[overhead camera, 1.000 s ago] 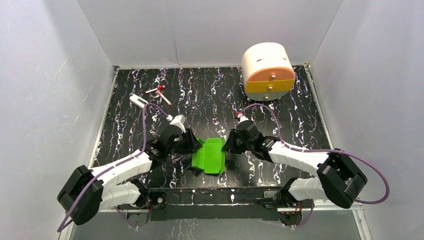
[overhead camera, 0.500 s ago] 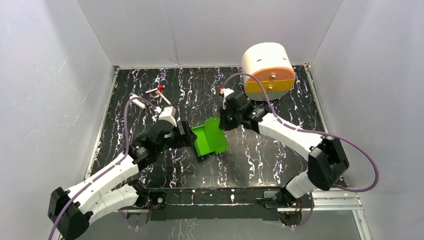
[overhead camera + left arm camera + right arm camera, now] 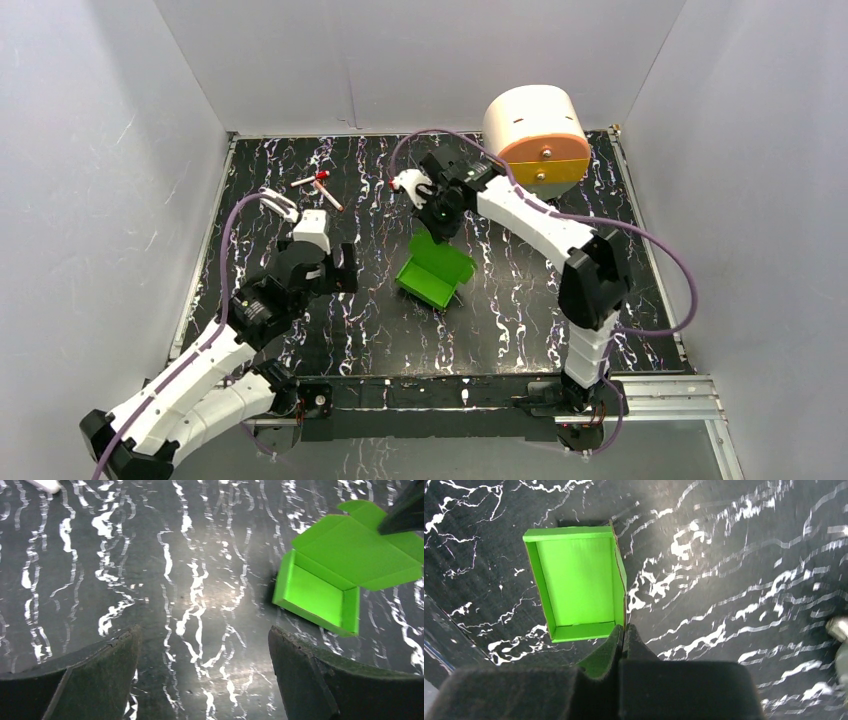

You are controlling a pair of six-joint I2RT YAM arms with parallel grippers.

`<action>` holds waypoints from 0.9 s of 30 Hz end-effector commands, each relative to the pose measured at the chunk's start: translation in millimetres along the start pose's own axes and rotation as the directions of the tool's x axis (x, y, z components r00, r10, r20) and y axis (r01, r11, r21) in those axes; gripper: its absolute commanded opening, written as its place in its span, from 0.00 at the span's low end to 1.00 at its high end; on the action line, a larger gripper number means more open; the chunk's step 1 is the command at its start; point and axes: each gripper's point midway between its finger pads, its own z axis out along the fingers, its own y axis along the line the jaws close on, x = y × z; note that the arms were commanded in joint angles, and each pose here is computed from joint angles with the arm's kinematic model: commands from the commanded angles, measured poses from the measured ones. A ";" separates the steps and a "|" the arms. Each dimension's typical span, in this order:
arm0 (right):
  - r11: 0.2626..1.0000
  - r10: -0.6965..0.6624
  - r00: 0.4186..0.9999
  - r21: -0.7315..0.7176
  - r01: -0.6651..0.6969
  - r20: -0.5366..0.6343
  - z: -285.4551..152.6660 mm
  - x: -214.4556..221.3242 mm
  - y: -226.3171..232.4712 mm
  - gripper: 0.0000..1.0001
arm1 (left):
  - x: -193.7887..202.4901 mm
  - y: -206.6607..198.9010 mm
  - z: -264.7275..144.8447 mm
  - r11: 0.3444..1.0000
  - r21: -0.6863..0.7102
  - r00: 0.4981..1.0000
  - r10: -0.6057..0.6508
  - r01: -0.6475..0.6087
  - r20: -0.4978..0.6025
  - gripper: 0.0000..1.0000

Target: Fold the paper box

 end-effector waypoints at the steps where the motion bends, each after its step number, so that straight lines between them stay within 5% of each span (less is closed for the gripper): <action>1: 0.968 -0.215 0.976 -0.142 0.209 -0.031 -7.4 -12.0 7.3 0.00 | -6.1 39.3 -1.1 0.993 -0.117 0.998 0.024 -0.018 0.054 0.93; 11: 0.933 -0.318 0.946 -0.198 0.300 -0.065 22.4 -37.1 21.8 0.08 | -8.4 54.5 1.5 0.991 -0.123 0.996 -0.038 0.048 0.084 0.93; 21: 0.953 -0.298 0.954 -0.050 0.298 0.017 -4.3 -56.5 25.4 0.55 | -3.6 44.8 9.6 0.997 -0.075 0.998 -0.019 0.023 0.052 0.93; 27: 0.957 -0.285 0.958 -0.078 0.281 -0.039 -37.1 10.3 42.3 0.56 | -6.6 19.4 22.1 0.999 0.040 1.000 0.008 -0.009 0.010 0.92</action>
